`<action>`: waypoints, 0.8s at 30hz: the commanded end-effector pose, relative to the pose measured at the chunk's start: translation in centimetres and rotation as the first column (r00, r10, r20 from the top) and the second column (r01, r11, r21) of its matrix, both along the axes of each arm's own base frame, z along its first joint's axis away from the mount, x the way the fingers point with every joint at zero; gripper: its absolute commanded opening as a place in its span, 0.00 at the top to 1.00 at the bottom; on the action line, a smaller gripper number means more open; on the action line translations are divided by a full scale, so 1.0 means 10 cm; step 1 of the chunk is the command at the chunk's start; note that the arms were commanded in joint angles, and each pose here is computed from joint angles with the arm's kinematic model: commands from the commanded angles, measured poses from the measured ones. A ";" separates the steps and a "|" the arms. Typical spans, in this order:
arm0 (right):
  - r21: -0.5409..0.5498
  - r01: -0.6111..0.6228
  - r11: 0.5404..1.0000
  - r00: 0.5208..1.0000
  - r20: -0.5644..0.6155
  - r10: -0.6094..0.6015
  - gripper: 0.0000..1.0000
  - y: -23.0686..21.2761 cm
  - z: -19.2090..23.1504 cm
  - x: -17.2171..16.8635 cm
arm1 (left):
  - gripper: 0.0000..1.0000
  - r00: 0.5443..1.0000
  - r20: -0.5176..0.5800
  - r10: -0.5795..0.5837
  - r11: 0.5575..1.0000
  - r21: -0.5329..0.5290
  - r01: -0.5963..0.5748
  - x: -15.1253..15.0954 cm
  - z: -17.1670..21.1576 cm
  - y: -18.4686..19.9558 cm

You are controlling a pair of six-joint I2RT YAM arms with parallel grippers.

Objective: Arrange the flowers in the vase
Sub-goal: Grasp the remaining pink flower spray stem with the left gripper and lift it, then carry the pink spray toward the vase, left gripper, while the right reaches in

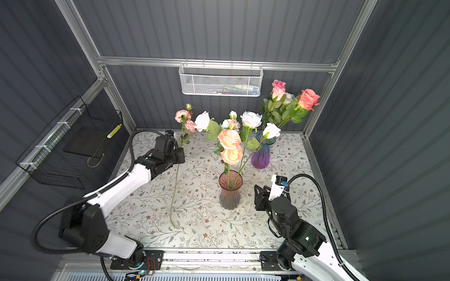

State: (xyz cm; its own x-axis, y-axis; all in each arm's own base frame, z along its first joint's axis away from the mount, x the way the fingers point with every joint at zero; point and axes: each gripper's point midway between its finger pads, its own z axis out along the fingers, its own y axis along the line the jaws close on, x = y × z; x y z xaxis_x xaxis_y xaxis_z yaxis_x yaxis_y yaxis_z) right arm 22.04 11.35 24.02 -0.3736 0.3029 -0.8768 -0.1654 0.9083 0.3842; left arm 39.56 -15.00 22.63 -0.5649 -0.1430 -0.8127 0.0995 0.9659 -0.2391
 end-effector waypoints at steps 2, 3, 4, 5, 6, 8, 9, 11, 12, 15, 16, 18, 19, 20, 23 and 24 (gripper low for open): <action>-0.027 0.008 1.000 1.000 0.026 -0.008 0.55 -0.05 0.18 -0.01 | 1.00 0.967 0.247 -0.069 0.981 -0.157 0.110 -0.31 0.66 -0.05; -0.024 0.002 1.000 1.000 0.031 -0.001 0.55 -0.04 0.21 -0.01 | 1.00 0.952 0.292 -0.094 0.973 -0.175 0.149 -0.41 0.78 -0.07; -0.021 -0.004 1.000 0.999 0.040 0.005 0.55 -0.03 0.25 -0.01 | 1.00 0.932 0.342 -0.120 0.962 -0.192 0.195 -0.52 0.93 -0.10; -0.017 -0.008 1.000 0.999 0.049 0.009 0.55 -0.03 0.29 -0.01 | 1.00 0.911 0.386 -0.144 0.948 -0.210 0.239 -0.63 1.06 -0.12; -0.014 -0.009 1.000 0.998 0.057 0.009 0.55 -0.03 0.33 -0.01 | 1.00 0.889 0.428 -0.164 0.935 -0.219 0.278 -0.72 1.17 -0.14; -0.014 -0.019 1.000 0.997 0.074 0.020 0.55 -0.02 0.41 -0.02 | 1.00 0.847 0.497 -0.188 0.911 -0.234 0.339 -0.92 1.40 -0.15; -0.012 -0.026 1.000 0.996 0.082 0.027 0.55 -0.01 0.46 -0.03 | 1.00 0.830 0.520 -0.202 0.901 -0.234 0.366 -1.00 1.49 -0.16; -0.011 -0.034 0.999 0.995 0.092 0.035 0.55 0.00 0.54 -0.03 | 1.00 0.799 0.559 -0.222 0.881 -0.236 0.410 -1.17 1.70 -0.16; -0.015 -0.033 0.999 0.995 0.091 0.034 0.54 0.00 0.55 -0.03 | 1.00 0.790 0.570 -0.227 0.875 -0.236 0.422 -1.23 1.78 -0.15; -0.016 -0.034 0.999 0.995 0.094 0.036 0.55 0.00 0.63 -0.02 | 1.00 0.748 0.613 -0.254 0.851 -0.226 0.474 -1.40 2.04 -0.18; -0.012 -0.038 0.999 0.995 0.095 0.039 0.54 0.01 0.64 -0.02 | 1.00 0.727 0.630 -0.273 0.835 -0.220 0.504 -1.47 2.13 -0.22; -0.005 -0.045 0.999 0.994 0.096 0.046 0.55 0.02 0.65 -0.03 | 1.00 0.698 0.651 -0.300 0.811 -0.212 0.546 -1.55 2.28 -0.29; 0.002 -0.054 0.999 0.994 0.100 0.053 0.55 0.03 0.67 -0.04 | 1.00 0.678 0.663 -0.318 0.794 -0.204 0.572 -1.59 2.35 -0.34; 0.012 -0.062 0.998 0.992 0.107 0.060 0.55 0.04 0.71 -0.05 | 1.00 0.663 0.671 -0.333 0.781 -0.198 0.593 -1.62 2.40 -0.39; 0.033 -0.139 0.990 0.981 0.138 0.133 0.56 0.16 0.91 -0.10 | 1.00 0.616 0.677 -0.402 0.733 -0.165 0.660 -1.71 2.46 -0.66; 0.030 -0.176 0.984 0.974 0.147 0.170 0.56 0.23 0.99 -0.12 | 1.00 0.600 0.671 -0.435 0.711 -0.152 0.686 -1.75 2.44 -0.79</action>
State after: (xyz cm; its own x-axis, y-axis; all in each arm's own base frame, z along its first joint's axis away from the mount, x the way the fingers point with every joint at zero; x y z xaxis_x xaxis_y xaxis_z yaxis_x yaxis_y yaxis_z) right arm 21.55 12.44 30.81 -0.3203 0.2846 -0.9035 -0.2793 0.8830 0.3772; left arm 23.48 -20.74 45.91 -0.1215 -0.3343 -0.9346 0.7561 0.5788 -0.3054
